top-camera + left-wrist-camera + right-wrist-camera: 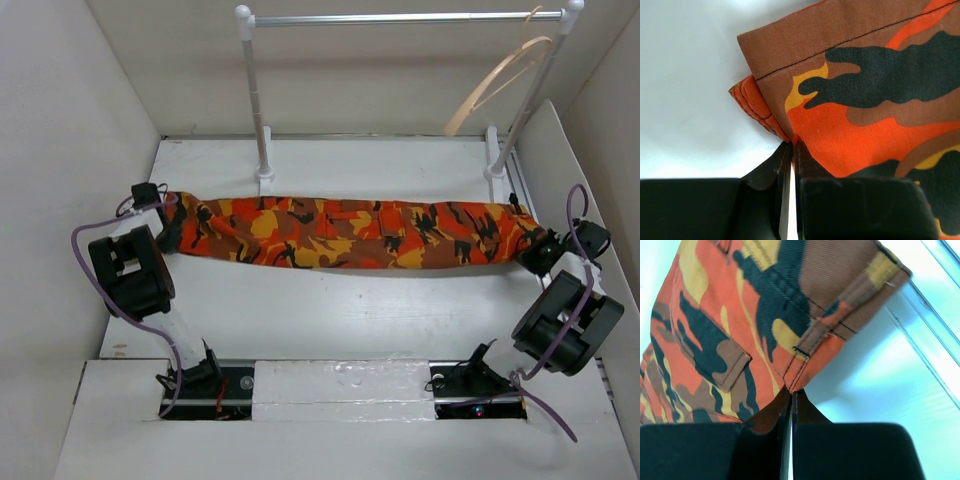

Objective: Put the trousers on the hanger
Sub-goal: Fold the trousers at the center of the board.

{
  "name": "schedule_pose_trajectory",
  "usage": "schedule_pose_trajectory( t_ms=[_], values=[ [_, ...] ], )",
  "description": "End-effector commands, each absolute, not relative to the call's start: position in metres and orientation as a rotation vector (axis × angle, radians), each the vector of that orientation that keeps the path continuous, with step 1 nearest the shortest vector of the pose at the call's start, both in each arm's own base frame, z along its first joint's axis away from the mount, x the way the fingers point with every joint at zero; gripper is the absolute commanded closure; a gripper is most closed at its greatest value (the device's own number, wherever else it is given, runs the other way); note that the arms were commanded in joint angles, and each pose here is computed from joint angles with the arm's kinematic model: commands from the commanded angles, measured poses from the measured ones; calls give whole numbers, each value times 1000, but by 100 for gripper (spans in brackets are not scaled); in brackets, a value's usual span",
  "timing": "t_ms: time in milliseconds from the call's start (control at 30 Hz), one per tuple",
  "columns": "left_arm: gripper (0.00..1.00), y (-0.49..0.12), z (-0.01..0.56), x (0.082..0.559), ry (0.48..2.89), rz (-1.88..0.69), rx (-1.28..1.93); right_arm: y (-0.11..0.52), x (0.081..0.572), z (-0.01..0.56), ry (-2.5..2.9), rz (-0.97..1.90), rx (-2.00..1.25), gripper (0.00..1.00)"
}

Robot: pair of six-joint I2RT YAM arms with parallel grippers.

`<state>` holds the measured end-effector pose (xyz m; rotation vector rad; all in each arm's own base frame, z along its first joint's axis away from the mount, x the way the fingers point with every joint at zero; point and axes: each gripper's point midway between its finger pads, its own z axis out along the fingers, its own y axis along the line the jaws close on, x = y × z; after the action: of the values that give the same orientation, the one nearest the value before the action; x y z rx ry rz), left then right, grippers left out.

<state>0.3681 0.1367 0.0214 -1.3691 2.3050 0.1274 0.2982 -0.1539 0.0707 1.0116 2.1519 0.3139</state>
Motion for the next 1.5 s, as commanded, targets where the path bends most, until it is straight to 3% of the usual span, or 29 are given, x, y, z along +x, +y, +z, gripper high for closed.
schedule_pose_trajectory(
  t_ms=[0,167,300,333,367,433,467,567,600,1033,1233,1300,1400,1433,1467],
  values=[
    [100,157,12,286,2395,422,-1452,-186,304,93,2093,158,1049,100],
    [100,144,28,244,2402,474,-1510,-181,283,88,2114,148,1162,100],
    [100,140,47,247,2343,410,-1483,-176,278,95,2101,145,1156,98],
    [100,137,47,251,2348,373,-1481,-177,278,97,2100,140,1141,88],
    [97,137,52,258,2344,348,-1475,-175,280,96,2107,156,1121,65],
    [90,131,57,265,2354,283,-1482,-170,281,96,2142,191,1095,41],
    [82,132,66,274,2333,254,-1468,-174,284,104,2138,182,1073,19],
    [81,126,92,284,2272,162,-1456,-184,280,120,2127,95,1052,1],
    [80,119,97,284,2253,107,-1461,-187,277,122,2130,60,1055,0],
    [70,67,129,301,2230,-226,-1265,-201,302,58,2130,202,1119,0],
    [75,-49,138,304,2296,-525,-849,-200,311,32,2133,276,1172,1],
    [76,-75,133,298,2327,-553,-794,-199,314,29,2138,279,1170,11],
    [77,-109,119,290,2400,-537,-697,-200,319,27,2118,294,1169,38],
    [77,-116,117,289,2412,-523,-668,-199,321,26,2115,311,1168,52],
    [77,-131,110,284,2454,-513,-609,-199,324,28,2104,326,1157,77]
  ],
)
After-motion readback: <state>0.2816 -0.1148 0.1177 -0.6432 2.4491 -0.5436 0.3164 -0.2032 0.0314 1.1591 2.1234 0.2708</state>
